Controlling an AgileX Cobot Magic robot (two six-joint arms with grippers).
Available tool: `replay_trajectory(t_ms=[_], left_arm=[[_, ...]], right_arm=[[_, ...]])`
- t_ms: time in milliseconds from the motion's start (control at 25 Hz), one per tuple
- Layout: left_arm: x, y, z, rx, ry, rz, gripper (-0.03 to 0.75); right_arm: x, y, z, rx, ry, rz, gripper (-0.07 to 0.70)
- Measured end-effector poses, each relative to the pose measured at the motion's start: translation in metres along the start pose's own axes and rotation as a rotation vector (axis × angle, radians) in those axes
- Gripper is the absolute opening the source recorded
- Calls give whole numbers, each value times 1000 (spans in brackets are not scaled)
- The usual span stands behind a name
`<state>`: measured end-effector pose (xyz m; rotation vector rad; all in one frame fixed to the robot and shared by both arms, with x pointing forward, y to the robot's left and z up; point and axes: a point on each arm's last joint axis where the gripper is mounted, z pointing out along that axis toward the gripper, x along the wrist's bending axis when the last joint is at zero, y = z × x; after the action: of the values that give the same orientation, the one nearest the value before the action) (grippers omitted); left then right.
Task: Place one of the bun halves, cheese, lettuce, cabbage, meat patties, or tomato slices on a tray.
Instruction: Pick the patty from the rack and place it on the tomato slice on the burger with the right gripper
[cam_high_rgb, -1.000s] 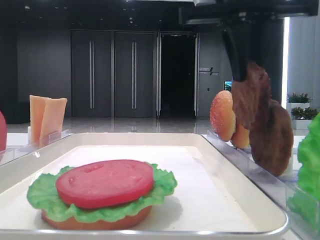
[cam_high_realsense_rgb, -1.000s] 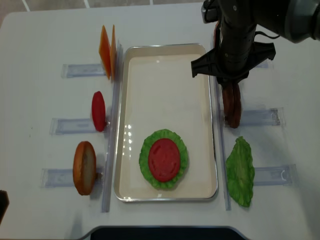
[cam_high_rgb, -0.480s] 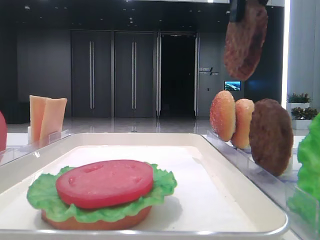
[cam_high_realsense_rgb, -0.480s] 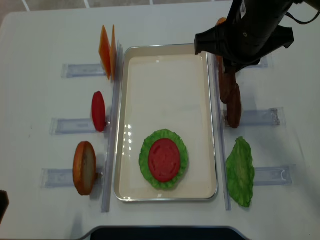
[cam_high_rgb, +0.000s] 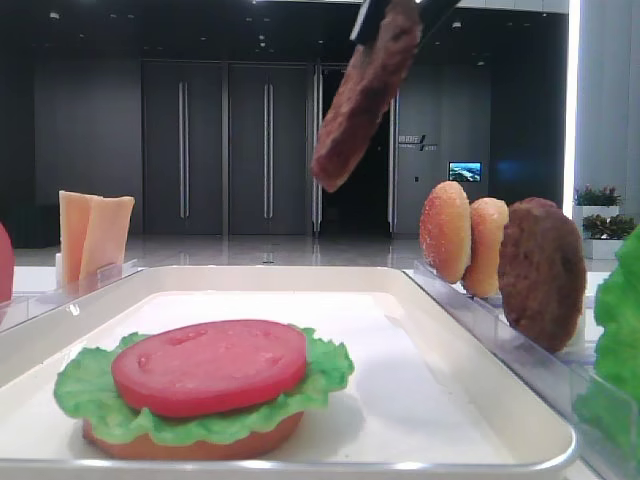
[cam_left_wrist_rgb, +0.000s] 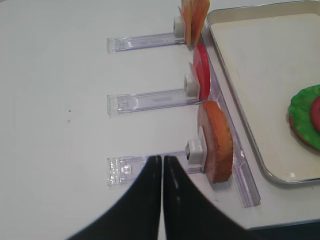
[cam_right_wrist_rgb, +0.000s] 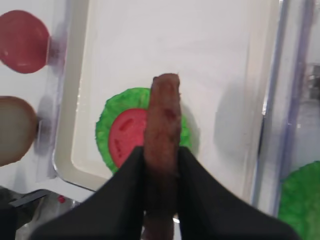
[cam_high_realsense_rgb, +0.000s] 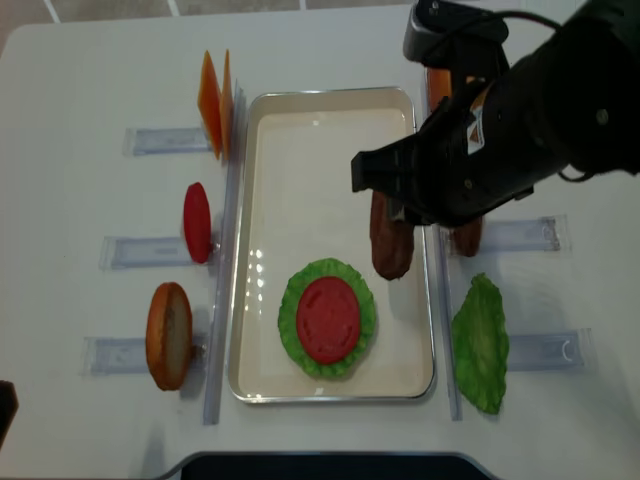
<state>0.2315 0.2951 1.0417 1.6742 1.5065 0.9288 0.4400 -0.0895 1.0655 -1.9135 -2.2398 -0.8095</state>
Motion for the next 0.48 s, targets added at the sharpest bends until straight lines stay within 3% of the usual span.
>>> replay_trajectory(t_ms=[480], left_arm=[[0, 0, 0, 0, 0, 0, 0]], right_arm=[[14, -20, 28, -30, 233, 4, 151]])
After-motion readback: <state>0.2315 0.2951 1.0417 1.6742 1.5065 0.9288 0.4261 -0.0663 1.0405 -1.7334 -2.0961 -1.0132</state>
